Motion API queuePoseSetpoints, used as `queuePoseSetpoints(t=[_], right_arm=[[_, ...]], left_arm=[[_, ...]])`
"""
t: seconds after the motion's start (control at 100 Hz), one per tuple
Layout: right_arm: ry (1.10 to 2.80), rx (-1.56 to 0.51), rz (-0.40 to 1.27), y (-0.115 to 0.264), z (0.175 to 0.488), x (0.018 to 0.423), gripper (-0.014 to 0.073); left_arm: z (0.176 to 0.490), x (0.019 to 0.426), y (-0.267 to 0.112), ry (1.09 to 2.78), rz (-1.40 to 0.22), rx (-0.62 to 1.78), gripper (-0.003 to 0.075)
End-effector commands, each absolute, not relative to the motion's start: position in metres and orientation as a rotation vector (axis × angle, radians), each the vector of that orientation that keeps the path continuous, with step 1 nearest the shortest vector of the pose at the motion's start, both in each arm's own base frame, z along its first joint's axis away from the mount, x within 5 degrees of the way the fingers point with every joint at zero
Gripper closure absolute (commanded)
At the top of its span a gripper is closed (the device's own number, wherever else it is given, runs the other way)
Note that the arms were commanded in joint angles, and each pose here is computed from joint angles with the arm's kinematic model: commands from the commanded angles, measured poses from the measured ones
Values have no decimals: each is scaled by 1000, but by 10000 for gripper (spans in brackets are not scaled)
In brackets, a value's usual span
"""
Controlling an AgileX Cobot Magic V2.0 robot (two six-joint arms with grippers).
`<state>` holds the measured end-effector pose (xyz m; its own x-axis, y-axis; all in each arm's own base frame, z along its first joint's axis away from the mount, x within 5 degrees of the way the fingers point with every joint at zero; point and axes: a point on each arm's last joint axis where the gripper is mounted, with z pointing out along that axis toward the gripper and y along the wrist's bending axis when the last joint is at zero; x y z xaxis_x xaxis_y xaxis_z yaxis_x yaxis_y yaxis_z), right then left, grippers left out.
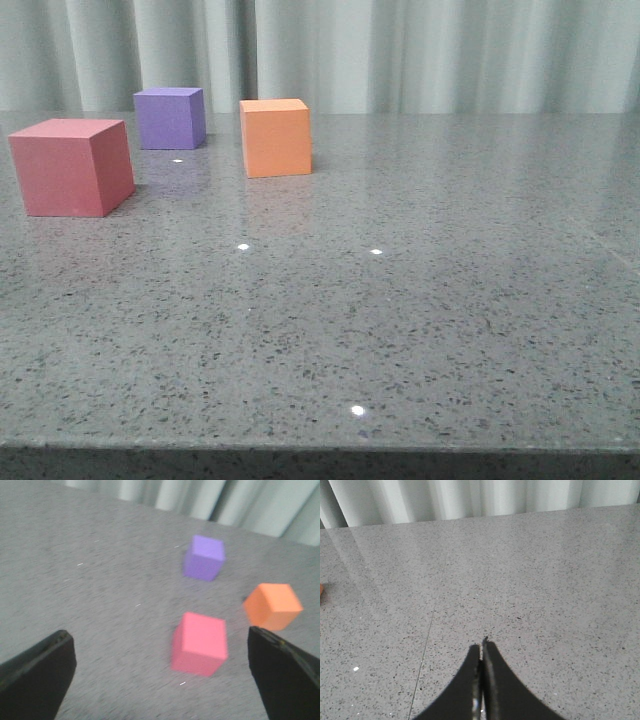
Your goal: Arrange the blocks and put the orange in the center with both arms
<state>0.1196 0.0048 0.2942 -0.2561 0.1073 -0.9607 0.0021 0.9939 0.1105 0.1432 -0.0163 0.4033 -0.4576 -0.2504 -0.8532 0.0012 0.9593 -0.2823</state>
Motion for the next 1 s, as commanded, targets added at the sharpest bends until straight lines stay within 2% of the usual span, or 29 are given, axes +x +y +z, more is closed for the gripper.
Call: queuePoseSetpoints(t=[0.0, 0.17, 0.31, 0.57, 0.71, 0.83, 0.99], right_arm=[[1731, 47, 94, 6, 309, 121, 664], [1731, 47, 94, 6, 309, 121, 664], [1731, 47, 94, 6, 309, 121, 664], [1731, 47, 94, 6, 309, 121, 664], [1731, 47, 94, 6, 309, 121, 664], [1731, 47, 94, 6, 309, 121, 664], [1731, 47, 94, 6, 309, 121, 664]], left_arm=[[434, 159, -29, 1913, -401, -139, 92], [452, 203, -64, 1939, -521, -56, 122], [448, 242, -103, 2007, -547, -32, 122], [426, 285, -196, 2047, -425, -9, 122], [411, 299, -235, 2073, -280, -42, 122], [399, 307, -259, 2097, -211, -37, 122], [385, 316, -273, 2115, -210, -54, 122]])
